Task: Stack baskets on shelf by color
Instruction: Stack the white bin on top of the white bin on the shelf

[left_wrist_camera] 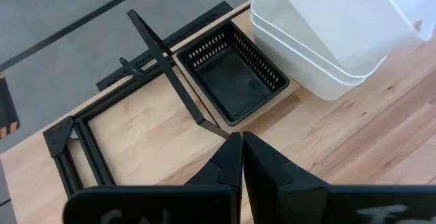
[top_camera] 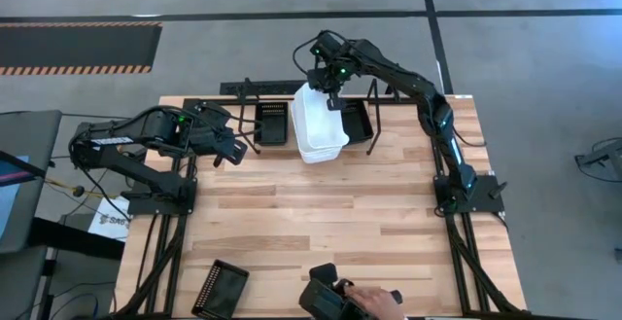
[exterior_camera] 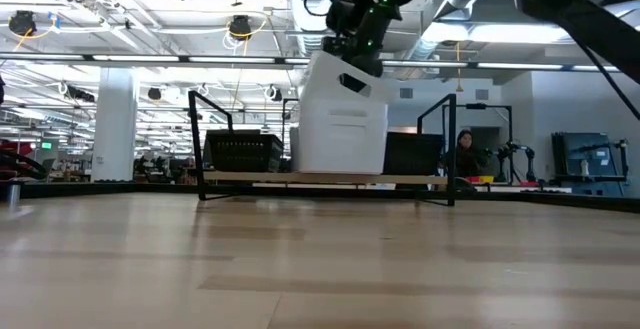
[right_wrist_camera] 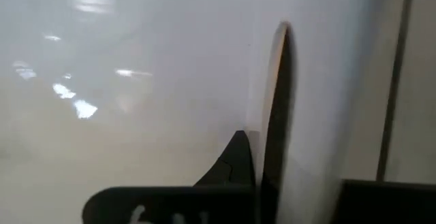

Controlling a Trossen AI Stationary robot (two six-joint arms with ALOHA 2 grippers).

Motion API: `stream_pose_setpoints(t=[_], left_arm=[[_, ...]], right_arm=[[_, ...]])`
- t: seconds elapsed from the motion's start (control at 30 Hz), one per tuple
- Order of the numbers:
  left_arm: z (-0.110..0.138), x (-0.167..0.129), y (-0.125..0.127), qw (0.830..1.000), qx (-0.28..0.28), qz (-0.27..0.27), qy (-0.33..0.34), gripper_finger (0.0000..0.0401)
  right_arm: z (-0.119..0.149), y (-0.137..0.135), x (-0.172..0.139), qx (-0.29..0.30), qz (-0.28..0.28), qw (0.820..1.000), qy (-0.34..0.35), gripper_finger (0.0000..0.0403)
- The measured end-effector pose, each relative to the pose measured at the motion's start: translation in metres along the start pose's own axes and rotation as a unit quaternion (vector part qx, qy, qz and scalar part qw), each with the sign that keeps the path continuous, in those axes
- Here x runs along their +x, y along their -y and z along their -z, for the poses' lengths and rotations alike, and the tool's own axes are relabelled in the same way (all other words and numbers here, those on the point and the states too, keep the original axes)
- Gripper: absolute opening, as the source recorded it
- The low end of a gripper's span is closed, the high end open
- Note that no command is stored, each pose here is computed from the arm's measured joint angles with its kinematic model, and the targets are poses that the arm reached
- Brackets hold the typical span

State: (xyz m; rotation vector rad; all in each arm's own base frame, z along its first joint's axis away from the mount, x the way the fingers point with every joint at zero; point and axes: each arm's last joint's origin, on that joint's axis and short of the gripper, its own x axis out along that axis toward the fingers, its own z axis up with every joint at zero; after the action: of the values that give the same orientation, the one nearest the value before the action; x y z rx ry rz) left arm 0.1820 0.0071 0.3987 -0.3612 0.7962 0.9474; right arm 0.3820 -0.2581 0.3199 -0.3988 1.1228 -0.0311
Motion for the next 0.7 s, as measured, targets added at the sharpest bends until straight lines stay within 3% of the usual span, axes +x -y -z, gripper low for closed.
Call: stream_pose_setpoints(t=[0.33,0.7], left_arm=[[0.000,0.000,0.000,1.000,0.000,-0.001,0.000,0.0000],[0.000,0.000,0.000,1.000,0.000,-0.001,0.001,0.0000]], right_arm=[[0.001,0.000,0.040,0.005,-0.030,1.000,-0.007,0.0000],[0.004,-0.001,0.038,0.013,-0.025,0.999,-0.028,0.0000]])
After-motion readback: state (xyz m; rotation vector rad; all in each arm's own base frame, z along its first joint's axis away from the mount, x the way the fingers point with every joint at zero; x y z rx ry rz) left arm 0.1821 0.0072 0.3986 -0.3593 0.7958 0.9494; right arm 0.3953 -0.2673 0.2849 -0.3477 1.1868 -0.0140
